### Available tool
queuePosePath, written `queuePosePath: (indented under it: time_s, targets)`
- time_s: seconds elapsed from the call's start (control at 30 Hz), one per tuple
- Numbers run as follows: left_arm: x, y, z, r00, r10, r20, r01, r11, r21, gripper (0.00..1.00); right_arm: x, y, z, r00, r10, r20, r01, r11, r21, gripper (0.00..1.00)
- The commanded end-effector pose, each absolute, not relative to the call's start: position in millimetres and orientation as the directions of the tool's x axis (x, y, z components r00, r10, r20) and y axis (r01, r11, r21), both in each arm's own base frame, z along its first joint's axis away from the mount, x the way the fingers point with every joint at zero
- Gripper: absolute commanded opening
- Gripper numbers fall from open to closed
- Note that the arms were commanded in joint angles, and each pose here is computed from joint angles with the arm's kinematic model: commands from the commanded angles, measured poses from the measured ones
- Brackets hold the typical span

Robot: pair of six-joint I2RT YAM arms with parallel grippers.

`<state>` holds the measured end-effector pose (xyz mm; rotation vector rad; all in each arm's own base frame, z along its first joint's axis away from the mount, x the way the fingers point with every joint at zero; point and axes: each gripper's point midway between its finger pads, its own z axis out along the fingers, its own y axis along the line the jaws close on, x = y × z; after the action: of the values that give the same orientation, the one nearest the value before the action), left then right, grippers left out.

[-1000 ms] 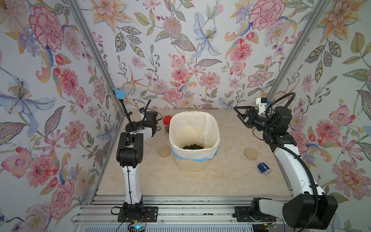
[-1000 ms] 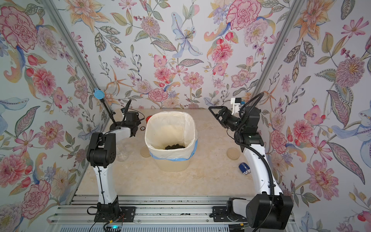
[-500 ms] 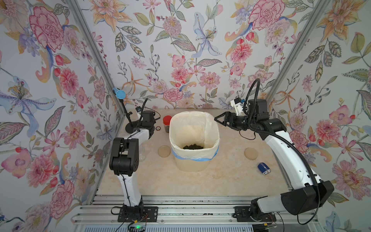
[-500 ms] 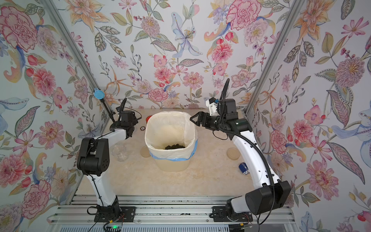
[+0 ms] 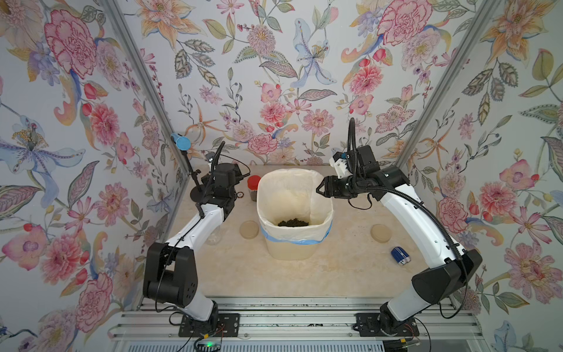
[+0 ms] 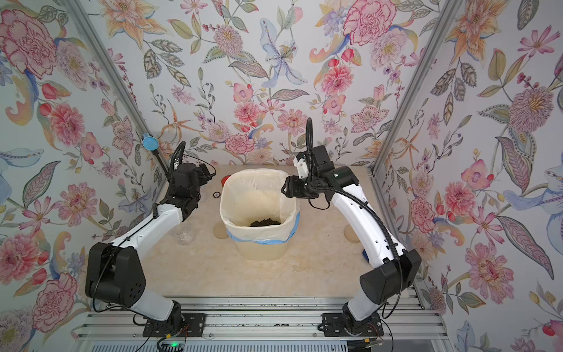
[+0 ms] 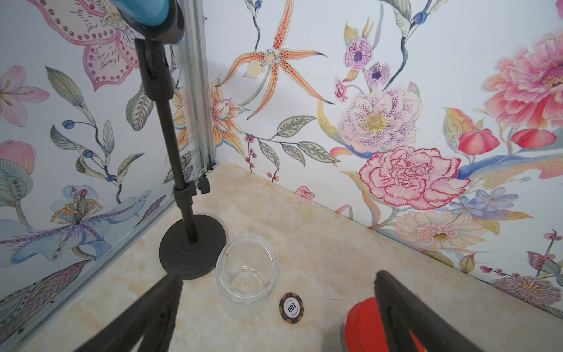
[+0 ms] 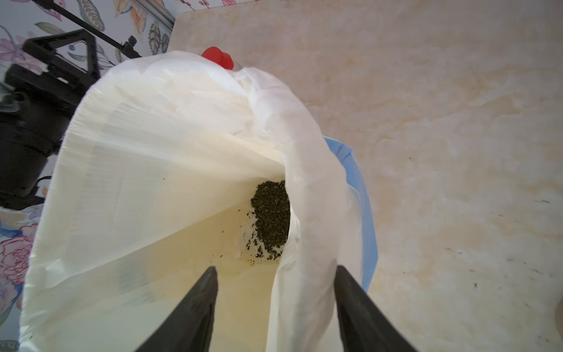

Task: Empty moldy tea leaves from jars
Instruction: Move the trash bin to the center of the board.

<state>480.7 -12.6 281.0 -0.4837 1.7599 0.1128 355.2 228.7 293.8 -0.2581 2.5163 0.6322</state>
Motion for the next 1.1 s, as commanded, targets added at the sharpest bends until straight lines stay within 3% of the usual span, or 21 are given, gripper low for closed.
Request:
queuePosePath:
  time_s: [0.0, 0.3, 0.53, 1.07]
  targets:
    - [467.3, -14.5, 287.0, -0.179, -0.253, -0.951, -0.339, 0.923, -0.182, 1.0, 353.6, 220.2, 285.3, -0.844, -0.097, -0.527, -0.279, 0.919, 0.278, 0.54]
    - [452.4, -17.9, 300.3, -0.154, -0.256, -0.954, -0.288, 0.936, -0.204, 1.0, 359.6, 223.9, 289.2, -0.827, -0.155, -0.541, -0.265, 0.955, 0.132, 0.23]
    - [452.0, -21.6, 301.3, -0.159, -0.235, -0.959, -0.262, 0.947, -0.189, 1.0, 363.6, 220.5, 290.2, -0.824, -0.158, -0.544, -0.249, 0.964, 0.098, 0.08]
    - [478.4, -47.7, 276.2, -0.225, -0.218, -0.95, -0.165, 0.969, -0.183, 1.0, 376.5, 155.1, 290.9, -0.833, -0.084, -0.547, -0.138, 0.989, 0.058, 0.0]
